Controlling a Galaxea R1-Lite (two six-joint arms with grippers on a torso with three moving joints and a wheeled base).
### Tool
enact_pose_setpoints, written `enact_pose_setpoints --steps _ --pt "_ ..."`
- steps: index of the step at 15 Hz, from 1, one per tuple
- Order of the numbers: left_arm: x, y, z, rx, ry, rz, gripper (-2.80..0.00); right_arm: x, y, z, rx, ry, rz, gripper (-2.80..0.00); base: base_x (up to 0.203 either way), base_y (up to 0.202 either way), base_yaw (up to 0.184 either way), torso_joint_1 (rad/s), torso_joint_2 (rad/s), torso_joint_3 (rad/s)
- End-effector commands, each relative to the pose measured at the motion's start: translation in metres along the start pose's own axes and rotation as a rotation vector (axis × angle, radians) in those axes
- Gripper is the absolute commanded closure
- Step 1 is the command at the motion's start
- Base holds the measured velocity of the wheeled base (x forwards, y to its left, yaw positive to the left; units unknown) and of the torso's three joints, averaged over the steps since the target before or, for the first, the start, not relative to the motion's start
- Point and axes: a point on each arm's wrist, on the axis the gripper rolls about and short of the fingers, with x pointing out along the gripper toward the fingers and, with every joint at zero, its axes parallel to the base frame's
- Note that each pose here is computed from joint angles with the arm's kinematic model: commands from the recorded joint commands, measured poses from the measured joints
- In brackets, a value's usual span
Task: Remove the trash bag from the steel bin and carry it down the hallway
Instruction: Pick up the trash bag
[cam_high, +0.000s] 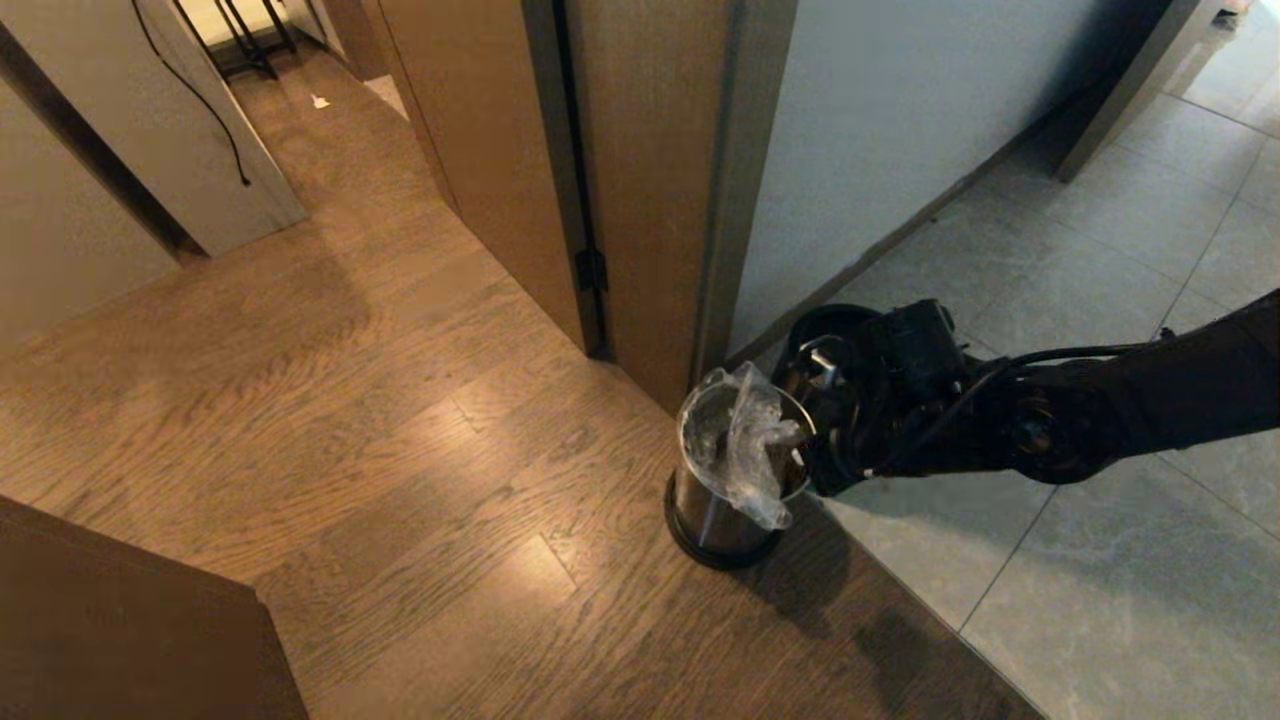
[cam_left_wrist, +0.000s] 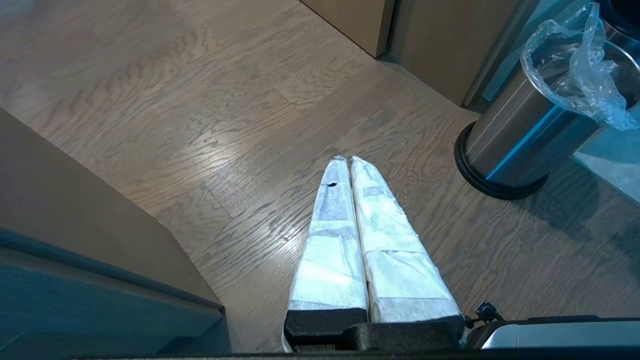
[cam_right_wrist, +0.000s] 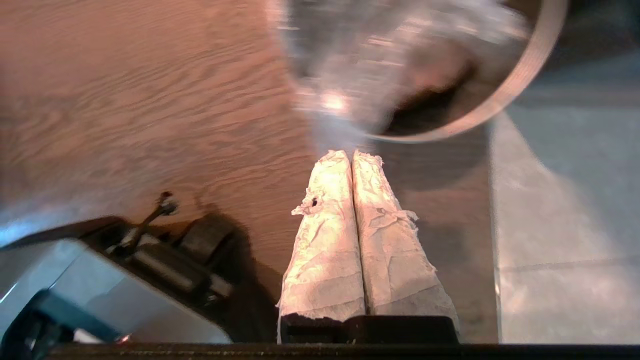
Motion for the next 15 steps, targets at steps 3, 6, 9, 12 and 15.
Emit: enact_pose_setpoints --steps 3,6,9,12,15 --pt "0.000 0.000 0.000 0.000 0.000 0.000 0.00 0.004 0.035 -0.006 -0.061 0.026 0.073 0.00 0.000 0.000 0.000 0.000 0.00 0.000" --pt "0.000 0.000 0.000 0.000 0.000 0.000 0.00 0.009 0.037 -0.009 -0.080 0.038 0.076 -1.00 0.000 0.000 0.000 0.000 0.00 0.000" --pt "0.000 0.000 0.000 0.000 0.000 0.000 0.00 0.024 0.037 -0.011 -0.124 0.047 0.049 -2.80 0.000 0.000 0.000 0.000 0.00 0.000" --pt "0.000 0.000 0.000 0.000 0.000 0.000 0.00 0.040 0.043 -0.018 -0.136 0.068 0.056 -2.80 0.000 0.000 0.000 0.000 0.00 0.000" --pt "0.000 0.000 0.000 0.000 0.000 0.000 0.00 0.062 0.049 -0.018 -0.145 0.049 0.050 -2.80 0.000 0.000 0.000 0.000 0.00 0.000"
